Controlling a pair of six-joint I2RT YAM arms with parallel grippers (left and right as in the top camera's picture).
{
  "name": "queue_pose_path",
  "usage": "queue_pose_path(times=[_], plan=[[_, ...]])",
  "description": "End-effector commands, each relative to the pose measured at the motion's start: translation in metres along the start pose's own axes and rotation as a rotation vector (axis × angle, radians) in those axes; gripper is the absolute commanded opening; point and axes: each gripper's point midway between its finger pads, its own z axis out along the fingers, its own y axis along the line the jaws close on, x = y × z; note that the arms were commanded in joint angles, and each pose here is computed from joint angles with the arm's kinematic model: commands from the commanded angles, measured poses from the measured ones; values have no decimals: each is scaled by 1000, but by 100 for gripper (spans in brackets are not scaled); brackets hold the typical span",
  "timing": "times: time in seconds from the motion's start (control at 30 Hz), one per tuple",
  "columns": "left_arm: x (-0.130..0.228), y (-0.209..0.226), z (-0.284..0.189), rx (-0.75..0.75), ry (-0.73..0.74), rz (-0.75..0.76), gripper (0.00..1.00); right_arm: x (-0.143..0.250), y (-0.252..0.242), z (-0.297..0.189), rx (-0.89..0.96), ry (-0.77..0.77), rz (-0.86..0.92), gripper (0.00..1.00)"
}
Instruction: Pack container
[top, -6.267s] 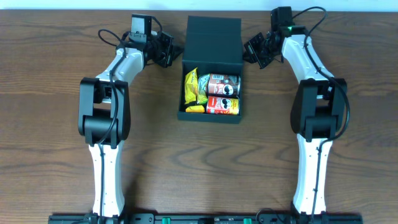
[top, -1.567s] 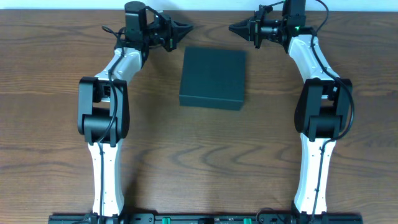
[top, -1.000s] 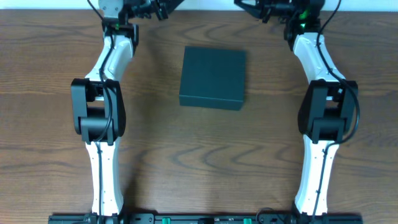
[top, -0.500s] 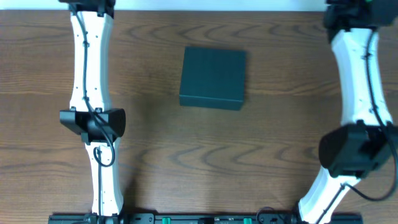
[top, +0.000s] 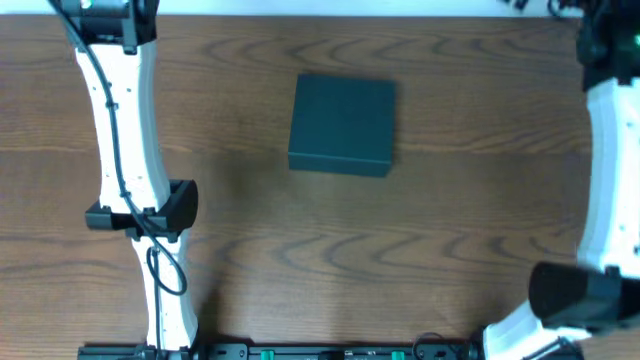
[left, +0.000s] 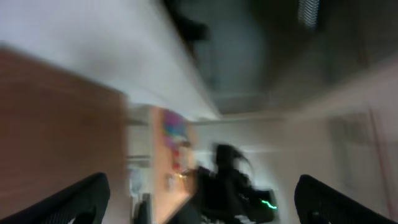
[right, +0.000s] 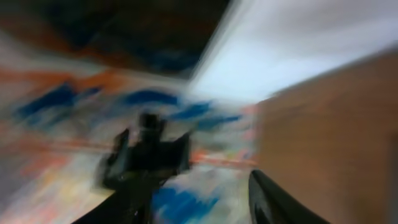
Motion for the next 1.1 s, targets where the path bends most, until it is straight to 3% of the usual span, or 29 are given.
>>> queue_pose_path(times=[0.0,0.1,0.2,0.3,0.4,0.67,0.87,1.03,1.07], plan=[[-14,15,-28,-210,-197,322,96,-22,-18,-32,274,-266,-338,53],[-22,82,-52,-546,-271,308,96,-25,-75,-64,621,-372,-294,60],[-29,132,-89,-895,-338,357,96,-19,-113,-82,863,-347,-361,75],[-27,163,-104,-1117,-255,485,96,-14,-157,-94,1086,-273,-415,84],[-27,205,-106,-1248,-174,437,95,-9,-210,-97,1206,-226,-372,83],[-26,305,-75,-1328,88,407,95,3,-296,-76,1137,-143,-291,88],[9,402,-58,-1201,211,58,95,12,-342,-75,1176,-189,-35,85],[36,431,-42,-1141,277,-29,95,35,-379,-51,1163,-106,120,85],[43,433,-34,-1102,294,-45,91,42,-389,-40,1139,-64,150,81]])
